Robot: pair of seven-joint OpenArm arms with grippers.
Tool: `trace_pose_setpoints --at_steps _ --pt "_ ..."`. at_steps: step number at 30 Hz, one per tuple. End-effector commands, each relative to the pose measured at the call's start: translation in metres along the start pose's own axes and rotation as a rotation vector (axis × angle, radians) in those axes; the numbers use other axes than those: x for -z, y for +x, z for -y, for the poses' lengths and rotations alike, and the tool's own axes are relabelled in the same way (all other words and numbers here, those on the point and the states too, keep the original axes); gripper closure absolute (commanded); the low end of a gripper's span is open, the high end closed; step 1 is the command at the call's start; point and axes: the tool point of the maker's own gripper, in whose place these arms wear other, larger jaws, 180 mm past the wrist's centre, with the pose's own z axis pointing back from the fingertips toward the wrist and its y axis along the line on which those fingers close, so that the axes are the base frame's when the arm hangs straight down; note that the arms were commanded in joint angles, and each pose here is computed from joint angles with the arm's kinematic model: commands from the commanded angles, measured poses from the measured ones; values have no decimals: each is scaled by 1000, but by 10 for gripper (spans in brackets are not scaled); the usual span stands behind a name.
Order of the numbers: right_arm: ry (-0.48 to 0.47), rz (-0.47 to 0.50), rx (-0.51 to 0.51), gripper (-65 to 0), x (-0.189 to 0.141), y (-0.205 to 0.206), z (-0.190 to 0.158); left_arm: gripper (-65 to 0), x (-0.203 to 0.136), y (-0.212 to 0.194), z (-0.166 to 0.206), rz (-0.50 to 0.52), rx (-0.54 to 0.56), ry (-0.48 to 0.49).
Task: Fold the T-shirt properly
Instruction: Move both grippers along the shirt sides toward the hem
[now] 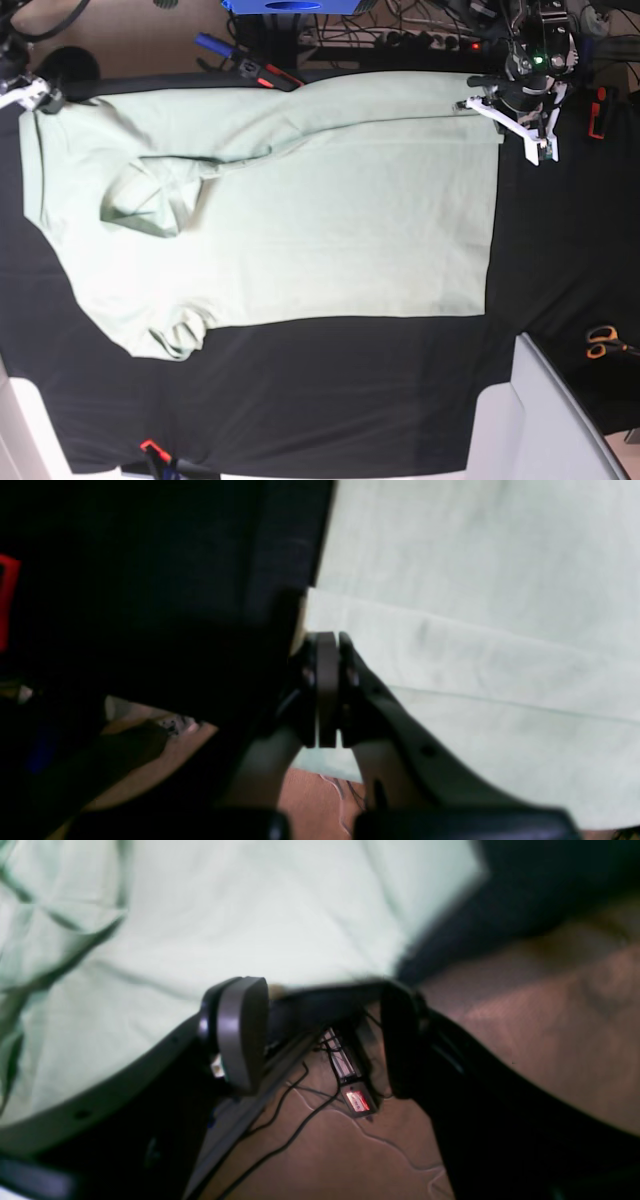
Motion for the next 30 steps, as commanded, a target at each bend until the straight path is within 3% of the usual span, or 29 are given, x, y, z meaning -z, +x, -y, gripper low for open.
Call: trace_pose_setpoints --at_steps 1,5,8,11,15,18,22,30 --pt "23 42 -39 -331 -5 11 -2 0 -3 9 -4 28 15 8" --pt "63 59 -132 -328 -5 21 -11 0 -3 12 -4 33 26 2" --pt "68 122 -247 -331 -6 73 -17 0 -1 29 -7 66 20 8" --pt "93 172 -448 -331 -6 140 -43 0 12 53 -9 71 24 13" --pt "157 126 -578 -338 24 197 -79 -27 31 87 -1 35 -7 5" --pt "211 81 -571 -414 54 218 -98 -59 44 106 1 38 -36 1" --pt "286 96 -505 -512 91 232 -122 -59 56 124 -2 41 -54 7" --pt "309 112 -356 -622 134 229 -130 -60 57 132 -17 49 -44 36"
